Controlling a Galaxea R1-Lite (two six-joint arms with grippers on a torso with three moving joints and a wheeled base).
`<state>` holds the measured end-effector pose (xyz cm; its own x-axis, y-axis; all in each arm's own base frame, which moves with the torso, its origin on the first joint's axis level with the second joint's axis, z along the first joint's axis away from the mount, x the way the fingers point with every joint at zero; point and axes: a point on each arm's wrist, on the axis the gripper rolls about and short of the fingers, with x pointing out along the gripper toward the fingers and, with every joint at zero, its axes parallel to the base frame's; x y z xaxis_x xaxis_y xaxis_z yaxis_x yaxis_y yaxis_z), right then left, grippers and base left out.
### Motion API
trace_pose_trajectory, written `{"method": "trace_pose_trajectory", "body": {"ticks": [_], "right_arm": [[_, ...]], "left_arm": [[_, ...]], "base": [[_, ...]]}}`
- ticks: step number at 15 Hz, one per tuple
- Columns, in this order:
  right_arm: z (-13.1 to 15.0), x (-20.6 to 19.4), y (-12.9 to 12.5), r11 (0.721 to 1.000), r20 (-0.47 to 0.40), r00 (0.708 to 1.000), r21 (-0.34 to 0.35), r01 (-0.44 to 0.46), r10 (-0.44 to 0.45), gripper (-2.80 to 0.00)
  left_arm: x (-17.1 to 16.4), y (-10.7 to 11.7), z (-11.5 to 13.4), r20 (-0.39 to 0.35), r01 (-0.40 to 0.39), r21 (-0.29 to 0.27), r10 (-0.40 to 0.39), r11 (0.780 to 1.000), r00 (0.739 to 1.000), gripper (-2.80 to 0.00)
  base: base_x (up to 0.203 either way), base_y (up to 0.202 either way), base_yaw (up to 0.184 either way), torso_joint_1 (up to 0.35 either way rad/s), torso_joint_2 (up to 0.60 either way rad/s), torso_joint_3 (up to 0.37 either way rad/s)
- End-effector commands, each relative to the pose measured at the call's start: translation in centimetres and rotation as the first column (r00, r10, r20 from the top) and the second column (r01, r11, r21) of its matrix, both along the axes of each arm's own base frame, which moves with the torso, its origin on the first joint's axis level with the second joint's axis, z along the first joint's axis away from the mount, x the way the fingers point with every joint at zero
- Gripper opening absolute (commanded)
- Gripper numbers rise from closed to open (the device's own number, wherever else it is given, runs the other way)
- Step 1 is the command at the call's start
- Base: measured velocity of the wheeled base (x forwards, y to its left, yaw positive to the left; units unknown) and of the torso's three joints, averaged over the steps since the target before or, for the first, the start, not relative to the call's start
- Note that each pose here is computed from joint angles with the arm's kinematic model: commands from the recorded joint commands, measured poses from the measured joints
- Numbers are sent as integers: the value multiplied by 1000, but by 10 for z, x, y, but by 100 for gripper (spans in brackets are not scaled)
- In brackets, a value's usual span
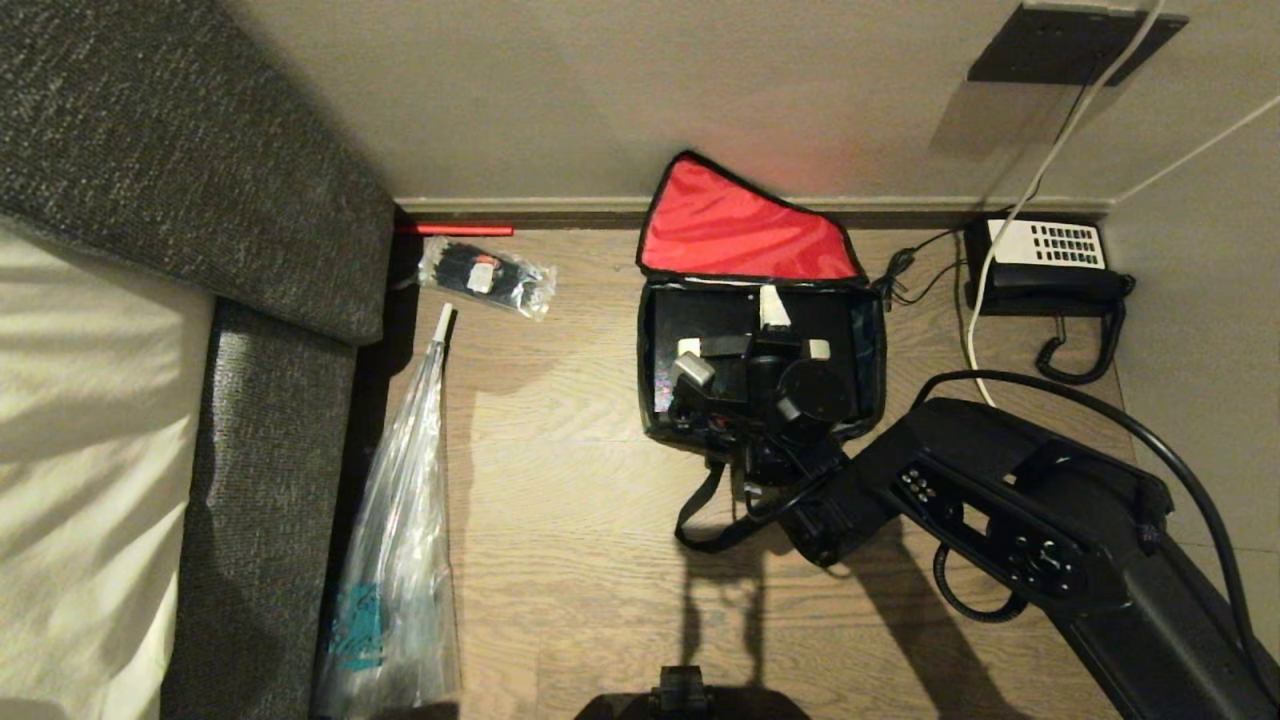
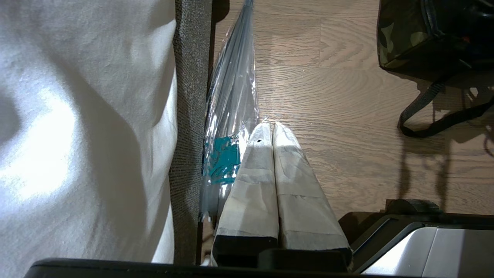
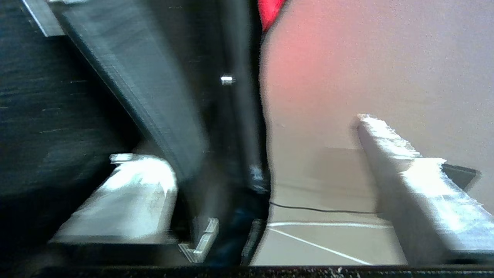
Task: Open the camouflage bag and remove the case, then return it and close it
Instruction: Grip the handle
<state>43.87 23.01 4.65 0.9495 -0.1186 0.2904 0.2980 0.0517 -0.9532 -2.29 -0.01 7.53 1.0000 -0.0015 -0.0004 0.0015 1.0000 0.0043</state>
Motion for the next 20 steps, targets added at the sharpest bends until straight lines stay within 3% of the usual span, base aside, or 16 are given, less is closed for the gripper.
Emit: {"method": "trace_pose_trajectory", "body": {"ticks": [1,11,20], "right_arm": [[-4,-1,1,1000,-4,1000,-5,7,-7,-280],[4,-4,1,1000,4,1000,18,1,-2,-280],[51,-18,-2,999,57,998,37,7,-9,-280]], "left_arm": [[0,0,-1,-4,0,0,0,1000,1000,-280],[0,0,-1,-4,0,0,0,1000,1000,-280],[0,0,0,-3,0,0,0,1000,1000,-280]], "base": [[0,0,0,0,0,0],[0,0,0,0,0,0],[0,0,0,0,0,0]]}}
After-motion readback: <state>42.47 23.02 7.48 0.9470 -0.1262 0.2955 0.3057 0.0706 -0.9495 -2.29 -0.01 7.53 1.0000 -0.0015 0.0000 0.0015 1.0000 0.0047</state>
